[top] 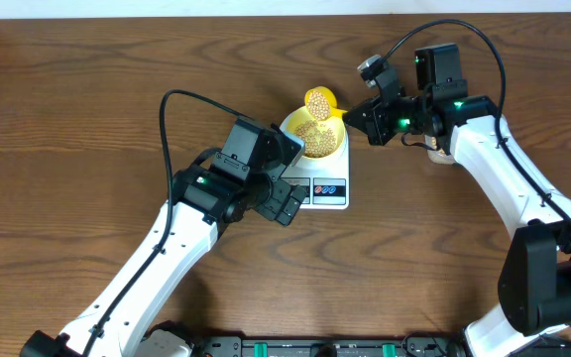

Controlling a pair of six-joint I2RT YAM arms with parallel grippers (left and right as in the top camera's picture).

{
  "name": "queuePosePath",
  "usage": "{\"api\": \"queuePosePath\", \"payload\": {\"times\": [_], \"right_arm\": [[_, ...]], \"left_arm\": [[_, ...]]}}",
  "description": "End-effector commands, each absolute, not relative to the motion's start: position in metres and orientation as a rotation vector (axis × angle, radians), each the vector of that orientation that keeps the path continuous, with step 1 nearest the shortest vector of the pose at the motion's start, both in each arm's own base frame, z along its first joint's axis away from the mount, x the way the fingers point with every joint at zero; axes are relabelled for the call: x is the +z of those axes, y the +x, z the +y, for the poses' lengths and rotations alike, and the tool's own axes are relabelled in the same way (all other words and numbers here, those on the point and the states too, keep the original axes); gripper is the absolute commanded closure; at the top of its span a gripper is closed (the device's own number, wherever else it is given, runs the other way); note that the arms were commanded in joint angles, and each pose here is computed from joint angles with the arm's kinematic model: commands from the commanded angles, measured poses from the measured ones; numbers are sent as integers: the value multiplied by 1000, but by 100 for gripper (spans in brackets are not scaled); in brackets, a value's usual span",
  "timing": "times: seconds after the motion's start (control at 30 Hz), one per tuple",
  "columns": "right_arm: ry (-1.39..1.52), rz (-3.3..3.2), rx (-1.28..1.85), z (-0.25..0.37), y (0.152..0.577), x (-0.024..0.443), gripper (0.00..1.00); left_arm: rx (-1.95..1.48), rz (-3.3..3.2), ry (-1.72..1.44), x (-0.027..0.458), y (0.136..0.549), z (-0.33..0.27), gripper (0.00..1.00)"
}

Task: Scoop item into bowl and weigh 50g on scale
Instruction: 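Tilt the scoop with the right gripper to pour soybeans into the bowl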

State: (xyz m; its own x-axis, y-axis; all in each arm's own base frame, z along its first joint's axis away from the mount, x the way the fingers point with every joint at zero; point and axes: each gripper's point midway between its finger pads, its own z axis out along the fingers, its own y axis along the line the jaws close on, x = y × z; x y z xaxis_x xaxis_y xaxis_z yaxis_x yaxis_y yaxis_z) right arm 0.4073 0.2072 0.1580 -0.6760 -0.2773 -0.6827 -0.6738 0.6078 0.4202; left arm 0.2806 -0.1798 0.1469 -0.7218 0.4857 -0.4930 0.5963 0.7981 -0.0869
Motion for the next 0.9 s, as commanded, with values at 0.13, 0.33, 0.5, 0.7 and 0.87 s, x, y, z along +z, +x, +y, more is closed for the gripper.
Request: {"api": "queuePosePath", "payload": {"times": [0.13, 0.33, 0.5, 0.7, 0.87], "right_arm": [[-855, 2223, 854, 208, 408, 152, 99], [-871, 2217, 847, 207, 407, 152, 99], [-880, 2212, 843, 207, 407, 152, 99], [-880, 2213, 843, 207, 407, 152, 99], [-880, 2213, 844, 207, 407, 152, 99]], "left_arm": [[-318, 2550, 802, 141, 279, -177, 4], [-318, 2550, 802, 141, 279, -177, 4], [-318, 2550, 802, 141, 279, -177, 4], [-318, 2550, 802, 141, 279, -177, 4], [-318, 2550, 802, 141, 279, -177, 4]]}}
